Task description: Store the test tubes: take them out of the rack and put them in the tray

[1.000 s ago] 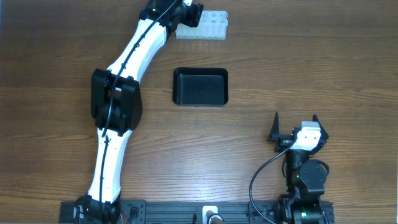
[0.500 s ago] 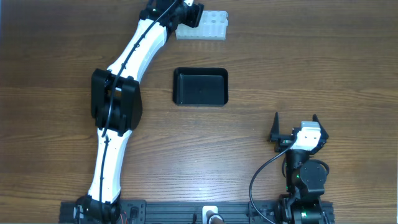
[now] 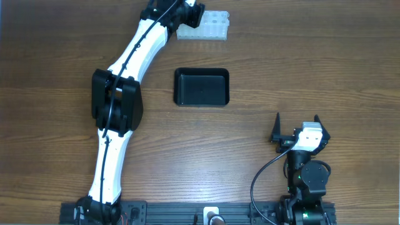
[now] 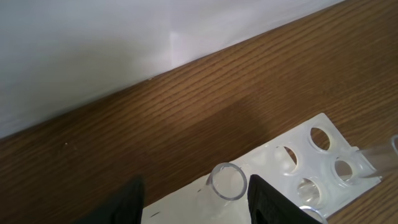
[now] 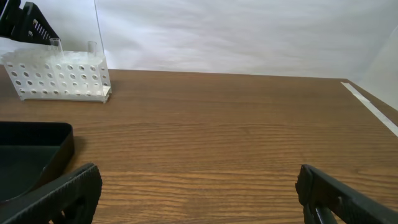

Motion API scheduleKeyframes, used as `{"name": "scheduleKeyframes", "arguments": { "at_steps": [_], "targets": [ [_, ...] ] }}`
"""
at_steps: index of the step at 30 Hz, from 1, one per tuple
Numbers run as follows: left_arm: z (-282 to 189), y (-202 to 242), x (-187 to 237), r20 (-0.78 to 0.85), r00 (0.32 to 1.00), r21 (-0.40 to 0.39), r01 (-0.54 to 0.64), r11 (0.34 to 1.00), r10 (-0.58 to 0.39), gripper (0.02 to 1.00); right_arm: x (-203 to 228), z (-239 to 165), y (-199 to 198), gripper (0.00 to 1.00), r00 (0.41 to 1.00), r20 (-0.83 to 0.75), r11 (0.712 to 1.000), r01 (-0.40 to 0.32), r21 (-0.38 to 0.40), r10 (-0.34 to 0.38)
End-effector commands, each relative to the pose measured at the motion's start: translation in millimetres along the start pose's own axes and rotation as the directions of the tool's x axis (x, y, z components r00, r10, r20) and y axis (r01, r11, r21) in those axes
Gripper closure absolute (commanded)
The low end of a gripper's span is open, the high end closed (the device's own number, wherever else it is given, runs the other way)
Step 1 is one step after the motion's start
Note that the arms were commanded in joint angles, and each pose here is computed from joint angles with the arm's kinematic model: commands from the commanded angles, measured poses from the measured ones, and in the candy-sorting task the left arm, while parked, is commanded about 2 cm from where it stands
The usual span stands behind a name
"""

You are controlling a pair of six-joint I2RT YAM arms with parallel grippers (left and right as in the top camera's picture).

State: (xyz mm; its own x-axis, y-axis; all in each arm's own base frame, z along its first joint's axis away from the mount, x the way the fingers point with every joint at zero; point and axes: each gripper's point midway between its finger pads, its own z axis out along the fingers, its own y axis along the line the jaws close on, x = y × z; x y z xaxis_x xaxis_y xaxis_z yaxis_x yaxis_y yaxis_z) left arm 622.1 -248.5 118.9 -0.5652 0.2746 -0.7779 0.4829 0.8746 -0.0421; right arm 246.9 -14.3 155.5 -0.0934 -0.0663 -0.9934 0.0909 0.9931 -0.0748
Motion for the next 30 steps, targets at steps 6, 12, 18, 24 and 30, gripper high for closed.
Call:
{"name": "scheduleKeyframes", "arguments": {
  "at_steps": [6,12,18,24,30],
  "targets": [
    [2,-8,-2,0.008,1.000,0.042,-0.003,0.999,0.003,0.505,3,0,0,0.007,1.000,-0.006,1.000,0.005,-0.001,-0.005],
    [6,-11,-2,0.022,1.000,0.055,-0.007,0.998,0.006,0.544,3,0,0,0.007,1.000,-0.006,1.000,0.005,0.000,-0.005],
    [7,-16,-2,0.021,1.000,0.082,-0.007,0.997,0.006,0.560,3,0,0,0.007,1.000,-0.006,1.000,0.005,0.000,-0.005],
    [7,-16,-1,0.021,1.000,0.084,-0.007,0.996,0.006,0.557,3,0,0,0.009,1.000,-0.006,1.000,0.005,0.000,-0.005],
    [13,-16,6,0.007,1.000,0.084,-0.004,0.996,0.003,0.555,3,0,0,0.009,1.000,-0.006,1.000,0.005,-0.001,-0.005]
  ]
}}
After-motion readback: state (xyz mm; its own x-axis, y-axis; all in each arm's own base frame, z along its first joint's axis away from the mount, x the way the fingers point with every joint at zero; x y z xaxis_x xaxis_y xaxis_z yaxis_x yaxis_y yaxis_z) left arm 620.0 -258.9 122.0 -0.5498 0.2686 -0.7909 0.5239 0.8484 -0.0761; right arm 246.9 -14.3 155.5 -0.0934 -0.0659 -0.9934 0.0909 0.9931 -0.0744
